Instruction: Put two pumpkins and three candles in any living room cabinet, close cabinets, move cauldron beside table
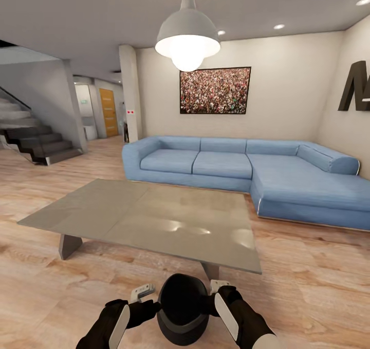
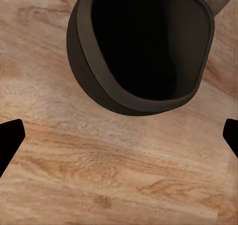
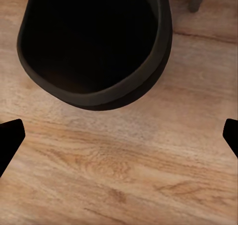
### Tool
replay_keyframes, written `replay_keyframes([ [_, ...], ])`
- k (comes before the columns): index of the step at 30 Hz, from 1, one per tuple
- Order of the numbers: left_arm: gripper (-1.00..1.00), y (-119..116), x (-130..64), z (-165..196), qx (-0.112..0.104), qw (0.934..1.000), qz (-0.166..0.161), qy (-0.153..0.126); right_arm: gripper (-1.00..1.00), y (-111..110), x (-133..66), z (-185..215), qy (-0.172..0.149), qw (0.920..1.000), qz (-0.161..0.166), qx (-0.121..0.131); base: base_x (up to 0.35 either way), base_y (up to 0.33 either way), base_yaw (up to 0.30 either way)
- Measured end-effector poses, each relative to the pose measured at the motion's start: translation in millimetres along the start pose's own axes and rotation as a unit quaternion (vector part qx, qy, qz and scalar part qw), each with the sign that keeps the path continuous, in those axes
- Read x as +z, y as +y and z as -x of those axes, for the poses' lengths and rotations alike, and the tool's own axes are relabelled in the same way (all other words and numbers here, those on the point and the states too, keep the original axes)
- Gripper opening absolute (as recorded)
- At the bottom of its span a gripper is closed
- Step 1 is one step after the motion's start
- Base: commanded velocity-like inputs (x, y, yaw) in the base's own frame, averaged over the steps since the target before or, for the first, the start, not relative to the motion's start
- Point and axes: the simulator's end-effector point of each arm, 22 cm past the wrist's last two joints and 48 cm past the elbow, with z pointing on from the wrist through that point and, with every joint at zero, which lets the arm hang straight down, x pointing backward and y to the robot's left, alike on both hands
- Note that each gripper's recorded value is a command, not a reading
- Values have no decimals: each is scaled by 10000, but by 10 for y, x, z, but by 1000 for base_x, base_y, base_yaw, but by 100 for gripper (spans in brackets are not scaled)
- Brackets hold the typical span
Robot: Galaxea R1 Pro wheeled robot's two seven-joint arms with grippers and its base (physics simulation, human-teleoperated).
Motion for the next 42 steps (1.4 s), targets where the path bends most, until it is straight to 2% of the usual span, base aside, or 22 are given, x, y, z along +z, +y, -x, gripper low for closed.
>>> replay_keyframes([
  [31,100,-259,-470,402,-1,10000,2,5,100,102,-513,420,3,10000,-26,19,-6,0,1],
  [36,100,-288,-546,466,-12,10000,9,1,100,117,-595,484,-1,10000,-49,-9,0,0,195],
  [42,100,-220,-556,483,-204,9998,25,-29,100,121,-595,483,-1,10000,-55,-28,0,0,277],
])
